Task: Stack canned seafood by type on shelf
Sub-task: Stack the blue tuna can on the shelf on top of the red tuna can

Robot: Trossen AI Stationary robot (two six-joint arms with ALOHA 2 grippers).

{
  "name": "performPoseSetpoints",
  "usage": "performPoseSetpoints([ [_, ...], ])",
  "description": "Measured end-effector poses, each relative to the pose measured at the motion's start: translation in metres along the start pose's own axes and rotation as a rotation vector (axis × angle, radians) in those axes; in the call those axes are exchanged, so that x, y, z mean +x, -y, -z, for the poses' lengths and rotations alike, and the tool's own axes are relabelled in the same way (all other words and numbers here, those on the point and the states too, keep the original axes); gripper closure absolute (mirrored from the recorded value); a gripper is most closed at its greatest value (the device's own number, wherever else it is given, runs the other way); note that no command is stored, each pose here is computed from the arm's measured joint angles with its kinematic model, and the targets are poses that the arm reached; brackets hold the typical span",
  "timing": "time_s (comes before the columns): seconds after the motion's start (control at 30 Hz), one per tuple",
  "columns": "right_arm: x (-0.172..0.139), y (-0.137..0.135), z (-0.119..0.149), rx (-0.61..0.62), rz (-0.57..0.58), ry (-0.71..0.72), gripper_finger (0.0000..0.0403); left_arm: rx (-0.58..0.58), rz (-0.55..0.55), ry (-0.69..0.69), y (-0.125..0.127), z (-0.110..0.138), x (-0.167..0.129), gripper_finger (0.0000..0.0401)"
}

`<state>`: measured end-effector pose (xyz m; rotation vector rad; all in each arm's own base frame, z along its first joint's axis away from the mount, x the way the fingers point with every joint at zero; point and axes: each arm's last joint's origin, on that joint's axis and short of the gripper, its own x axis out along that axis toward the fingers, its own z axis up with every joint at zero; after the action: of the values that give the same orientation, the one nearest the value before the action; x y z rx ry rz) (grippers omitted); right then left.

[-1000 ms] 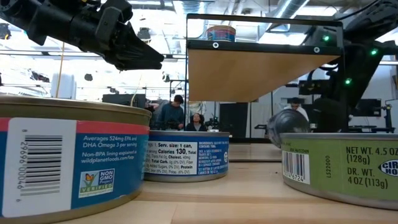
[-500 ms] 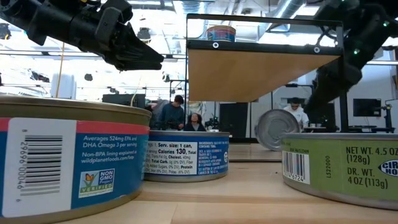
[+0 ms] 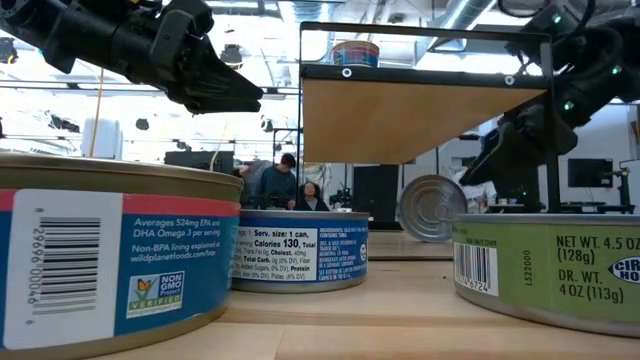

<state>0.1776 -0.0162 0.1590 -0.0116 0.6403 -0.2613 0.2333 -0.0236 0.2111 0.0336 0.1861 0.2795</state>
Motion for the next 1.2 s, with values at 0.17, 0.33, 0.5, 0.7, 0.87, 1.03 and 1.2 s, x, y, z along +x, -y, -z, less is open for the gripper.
performPoseSetpoints([
  [0.17,0.009,0.003,0.005,0.01,-0.024,0.022,0.0085,0.0,0.0,0.001,0.0,0.0,0.0,0.0143],
  [0.33,0.021,0.008,0.005,0.02,-0.07,0.07,0.0085,-0.001,-0.001,0.002,0.0,0.0,0.0,0.0143],
  [0.5,0.035,0.01,0.007,0.027,-0.097,0.075,0.0085,0.0,-0.001,0.001,0.0,0.0,0.0,0.0143],
  [0.7,0.044,0.008,0.01,0.025,-0.117,0.07,0.0109,0.002,-0.001,-0.001,0.0,0.0,0.0,0.0143],
  [0.87,0.049,0.007,0.014,0.031,-0.118,0.048,0.0183,0.004,0.0,-0.004,0.0,0.0,0.0,0.0143],
  [1.03,0.047,0.008,0.016,0.045,-0.119,0.014,0.0242,0.003,0.0,-0.016,0.0,0.002,0.0,0.0143],
  [1.2,0.031,0.009,0.019,0.055,-0.118,-0.067,0.0242,-0.002,0.0,-0.017,0.0,0.002,0.0,0.0143],
])
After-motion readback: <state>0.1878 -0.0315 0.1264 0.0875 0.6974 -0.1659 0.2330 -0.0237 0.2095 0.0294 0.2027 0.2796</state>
